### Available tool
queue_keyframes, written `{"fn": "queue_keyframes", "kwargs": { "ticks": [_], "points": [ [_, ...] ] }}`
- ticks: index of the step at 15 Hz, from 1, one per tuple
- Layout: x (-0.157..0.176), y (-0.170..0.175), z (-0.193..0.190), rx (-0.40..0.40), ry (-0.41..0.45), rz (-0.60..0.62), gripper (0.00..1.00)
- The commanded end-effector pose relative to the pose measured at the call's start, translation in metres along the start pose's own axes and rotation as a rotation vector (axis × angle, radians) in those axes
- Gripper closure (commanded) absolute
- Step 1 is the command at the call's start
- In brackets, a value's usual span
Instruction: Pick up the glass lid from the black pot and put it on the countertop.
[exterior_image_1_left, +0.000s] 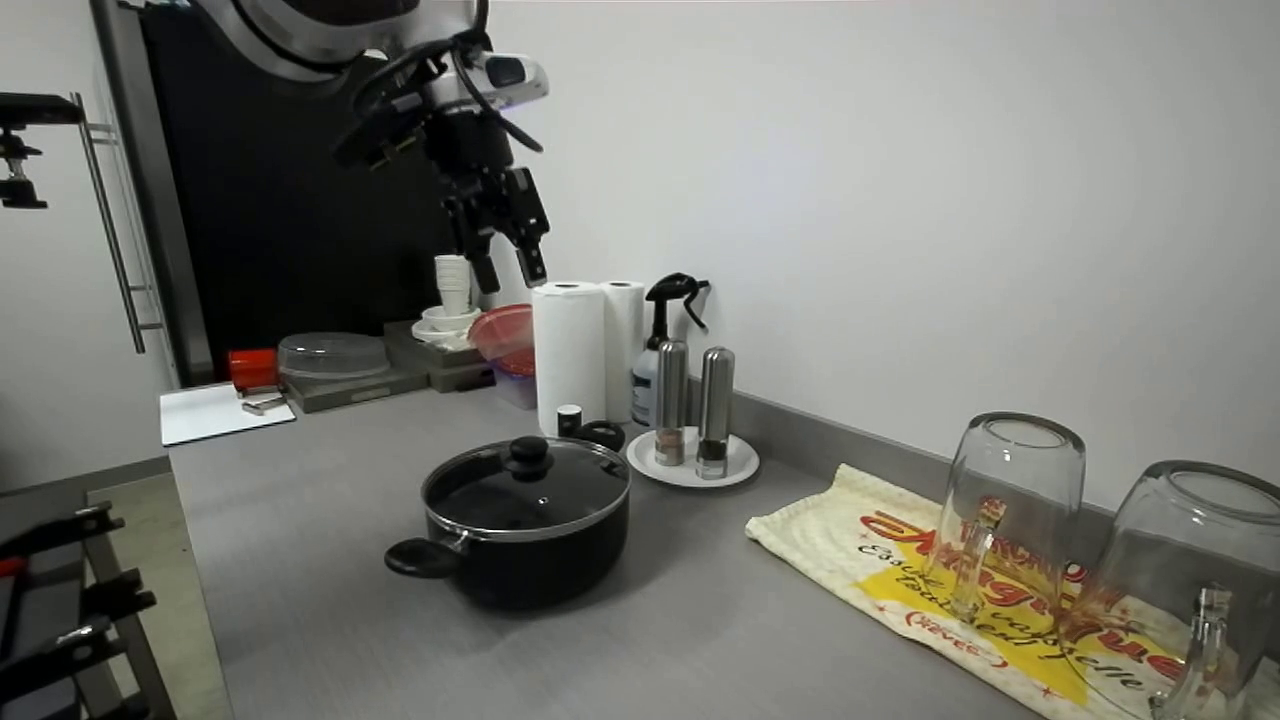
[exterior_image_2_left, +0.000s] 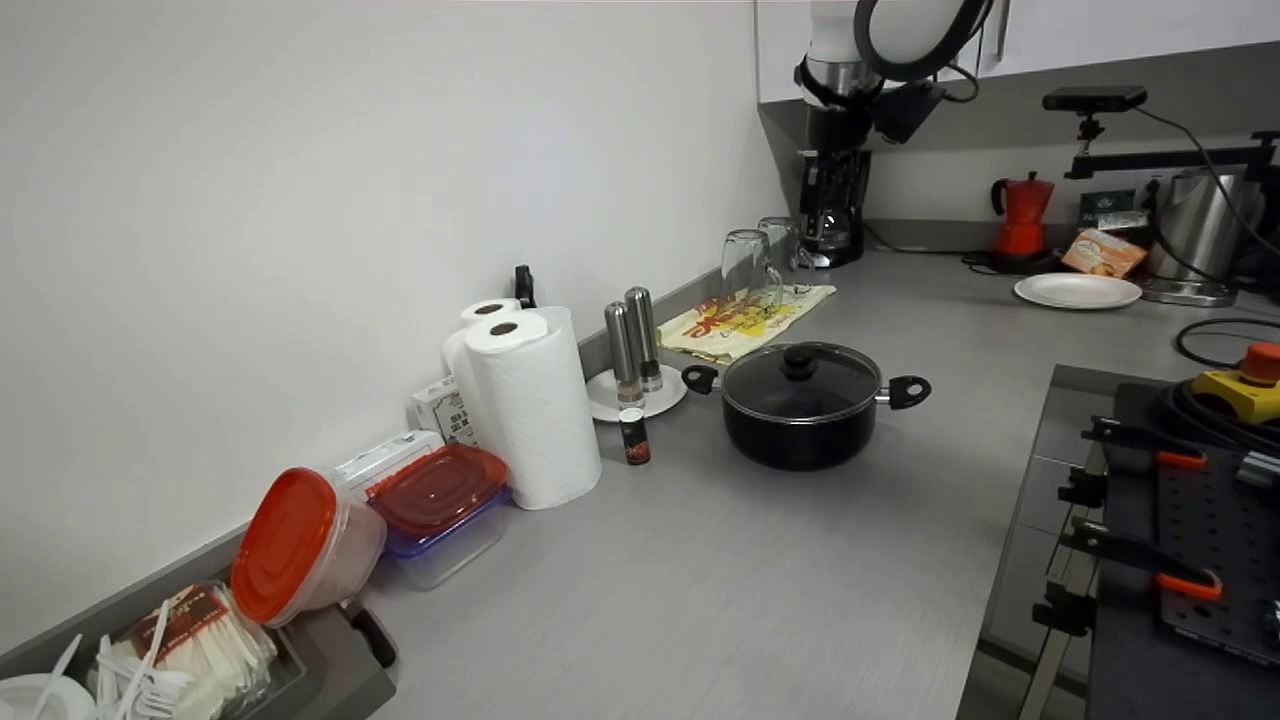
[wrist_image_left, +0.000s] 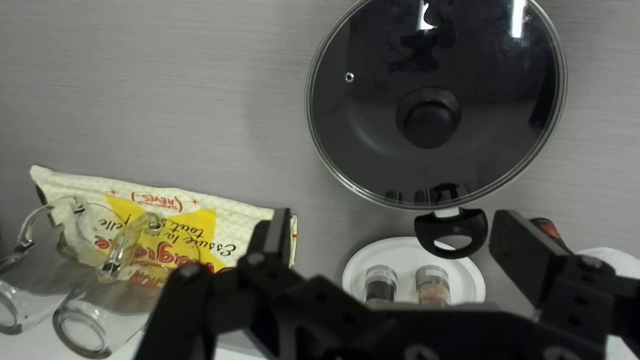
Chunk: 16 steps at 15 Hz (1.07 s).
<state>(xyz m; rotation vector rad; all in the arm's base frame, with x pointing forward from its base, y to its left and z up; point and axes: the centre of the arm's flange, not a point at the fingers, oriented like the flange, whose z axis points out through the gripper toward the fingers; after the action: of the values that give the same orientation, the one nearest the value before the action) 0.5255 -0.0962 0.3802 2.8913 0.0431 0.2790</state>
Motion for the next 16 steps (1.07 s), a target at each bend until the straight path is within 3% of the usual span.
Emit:
{"fn": "queue_keyframes", "kwargs": {
  "ticks": [1, 7, 16],
  "points": [
    [0.017, -0.018, 0.036, 0.013, -0.051, -0.014, 0.0],
    [0.022, -0.05, 0.099, 0.03, -0.155, -0.044, 0.0],
    [0.06, -0.056, 0.141, 0.017, -0.169, -0.036, 0.0]
  ]
}}
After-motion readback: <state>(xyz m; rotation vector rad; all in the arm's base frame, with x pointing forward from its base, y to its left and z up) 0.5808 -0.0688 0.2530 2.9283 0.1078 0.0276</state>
